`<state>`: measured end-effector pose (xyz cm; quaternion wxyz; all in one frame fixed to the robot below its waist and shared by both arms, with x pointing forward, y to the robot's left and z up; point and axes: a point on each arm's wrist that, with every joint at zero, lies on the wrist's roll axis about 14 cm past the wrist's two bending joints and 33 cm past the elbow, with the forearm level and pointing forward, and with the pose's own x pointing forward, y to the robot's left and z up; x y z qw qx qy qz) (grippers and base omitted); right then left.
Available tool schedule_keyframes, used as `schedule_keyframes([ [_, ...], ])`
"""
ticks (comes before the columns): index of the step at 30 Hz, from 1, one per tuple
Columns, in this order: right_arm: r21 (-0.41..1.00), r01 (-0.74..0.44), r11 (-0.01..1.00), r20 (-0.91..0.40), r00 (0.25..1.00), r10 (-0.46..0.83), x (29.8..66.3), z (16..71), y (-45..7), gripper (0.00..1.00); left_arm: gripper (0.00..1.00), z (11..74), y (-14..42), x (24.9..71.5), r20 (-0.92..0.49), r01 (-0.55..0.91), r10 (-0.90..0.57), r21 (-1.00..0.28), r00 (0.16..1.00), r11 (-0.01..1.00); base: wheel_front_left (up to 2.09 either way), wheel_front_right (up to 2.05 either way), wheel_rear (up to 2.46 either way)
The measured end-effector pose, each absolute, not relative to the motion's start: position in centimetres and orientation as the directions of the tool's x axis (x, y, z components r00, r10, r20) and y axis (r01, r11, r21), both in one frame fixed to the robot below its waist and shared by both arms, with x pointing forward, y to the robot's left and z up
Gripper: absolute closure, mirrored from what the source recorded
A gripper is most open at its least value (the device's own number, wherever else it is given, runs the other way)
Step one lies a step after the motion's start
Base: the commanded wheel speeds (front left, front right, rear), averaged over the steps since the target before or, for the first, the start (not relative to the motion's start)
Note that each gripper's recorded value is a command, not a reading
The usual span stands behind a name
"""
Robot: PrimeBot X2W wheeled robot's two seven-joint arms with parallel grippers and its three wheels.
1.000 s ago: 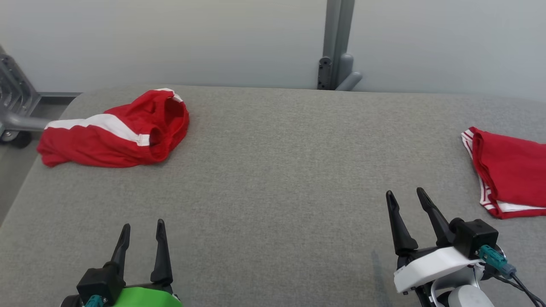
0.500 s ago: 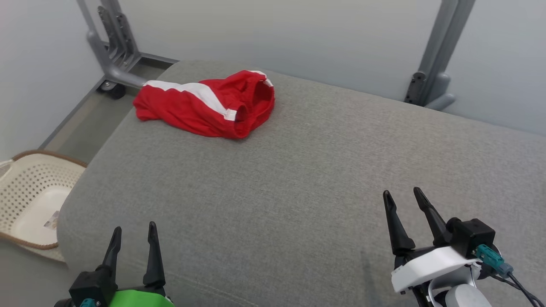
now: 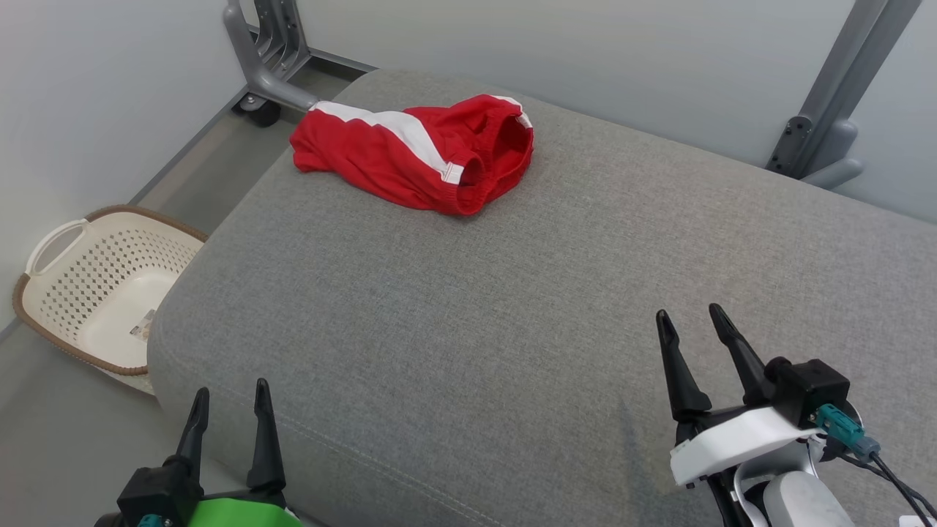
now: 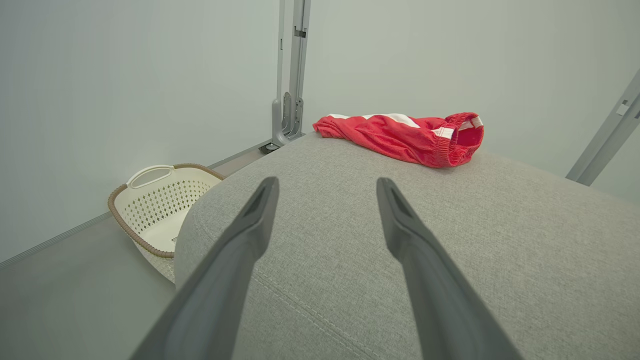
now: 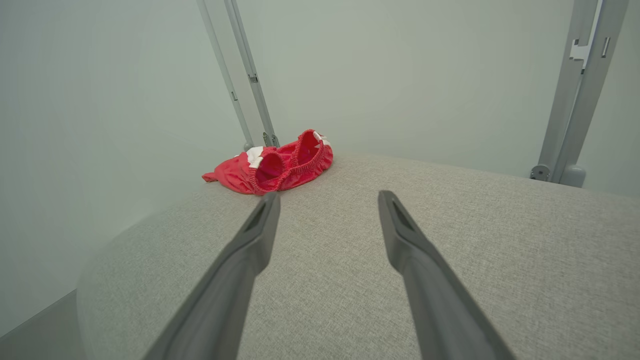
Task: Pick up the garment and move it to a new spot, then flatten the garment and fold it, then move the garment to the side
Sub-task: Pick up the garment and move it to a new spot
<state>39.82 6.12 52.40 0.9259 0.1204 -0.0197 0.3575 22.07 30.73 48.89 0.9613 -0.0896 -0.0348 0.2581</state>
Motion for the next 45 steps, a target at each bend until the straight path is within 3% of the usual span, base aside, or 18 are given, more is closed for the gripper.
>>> schedule_keyframes([
  [7,0.191,-0.635,0.749,0.125,0.772,0.623,41.3,52.5,4.7,0.00,0.00,50.7,30.6,25.2,0.068,-0.434,0.448,-0.157,0.892,0.887,0.00,0.00,0.00],
  [17,0.157,-0.571,0.805,0.124,0.821,0.558,43.9,52.5,1.9,0.00,0.00,57.8,31.8,36.0,0.185,-0.237,0.221,0.068,0.958,0.969,0.00,0.00,0.00],
  [23,0.142,-0.504,0.852,0.108,0.864,0.493,45.5,51.8,-1.0,0.00,0.00,58.4,32.0,43.5,0.073,-0.131,0.121,0.153,0.990,0.979,0.00,0.00,0.00],
  [28,0.131,-0.425,0.896,0.066,0.905,0.419,46.4,50.0,-4.2,0.00,0.00,53.3,30.4,48.2,-0.141,-0.037,0.059,0.153,0.988,0.988,0.00,0.00,0.00],
  [34,0.115,-0.346,0.931,0.007,0.938,0.348,46.9,47.8,-7.3,0.00,0.00,46.5,27.5,51.2,-0.346,0.067,-0.026,0.107,0.938,0.992,0.00,0.00,0.00],
  [45,0.099,-0.279,0.955,-0.071,0.956,0.286,47.0,45.0,-9.9,0.00,0.00,39.5,28.9,53.0,-0.508,0.021,0.045,0.123,0.860,0.992,0.00,0.00,0.00],
])
